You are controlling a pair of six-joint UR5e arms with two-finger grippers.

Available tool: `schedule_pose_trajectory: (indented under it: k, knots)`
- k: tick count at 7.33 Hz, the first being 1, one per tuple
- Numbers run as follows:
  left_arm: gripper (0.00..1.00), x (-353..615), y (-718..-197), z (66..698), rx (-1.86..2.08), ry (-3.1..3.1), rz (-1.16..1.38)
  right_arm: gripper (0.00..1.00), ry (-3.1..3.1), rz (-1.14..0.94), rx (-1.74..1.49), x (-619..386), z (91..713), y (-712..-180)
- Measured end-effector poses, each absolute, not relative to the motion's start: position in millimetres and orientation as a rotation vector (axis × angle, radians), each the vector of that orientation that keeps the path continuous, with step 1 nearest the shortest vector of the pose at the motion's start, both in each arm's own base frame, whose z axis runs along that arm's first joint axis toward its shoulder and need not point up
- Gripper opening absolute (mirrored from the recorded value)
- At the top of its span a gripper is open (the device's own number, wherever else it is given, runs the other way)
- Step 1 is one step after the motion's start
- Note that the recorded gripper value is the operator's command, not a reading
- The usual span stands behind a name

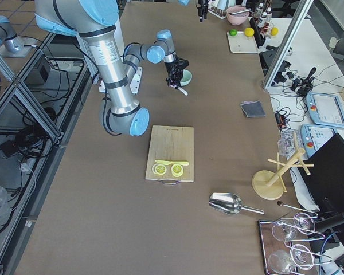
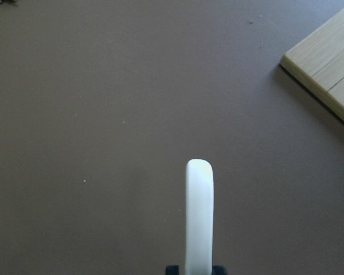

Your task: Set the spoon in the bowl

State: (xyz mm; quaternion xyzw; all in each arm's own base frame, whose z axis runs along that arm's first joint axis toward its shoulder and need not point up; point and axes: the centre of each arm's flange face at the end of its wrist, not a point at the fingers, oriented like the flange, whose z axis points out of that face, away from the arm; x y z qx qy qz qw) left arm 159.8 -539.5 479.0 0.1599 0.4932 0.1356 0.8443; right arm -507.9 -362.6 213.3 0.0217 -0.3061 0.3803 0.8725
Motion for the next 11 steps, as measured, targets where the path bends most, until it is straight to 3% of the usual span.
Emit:
schedule_pose_trajectory:
  k: [2, 3, 4, 8, 11]
  knots:
    - [0.99, 158, -535, 484, 0.33, 1.041, 0.282, 0.0, -0.615, 0.88, 0.017, -566, 161, -382]
    - [0.99, 158, -534, 485, 0.327, 1.04, 0.28, 0.63, -0.608, 0.902, 0.011, -587, 138, -390]
    - [0.99, 158, -533, 486, 0.326, 1.04, 0.279, 0.99, -0.601, 0.907, 0.01, -603, 123, -394]
    - [0.99, 158, -533, 488, 0.322, 1.04, 0.28, 1.0, -0.609, 0.83, 0.048, -596, 111, -404]
    - [0.99, 150, -535, 490, 0.327, 1.032, 0.274, 1.0, -0.653, 0.64, 0.066, -487, 153, -432]
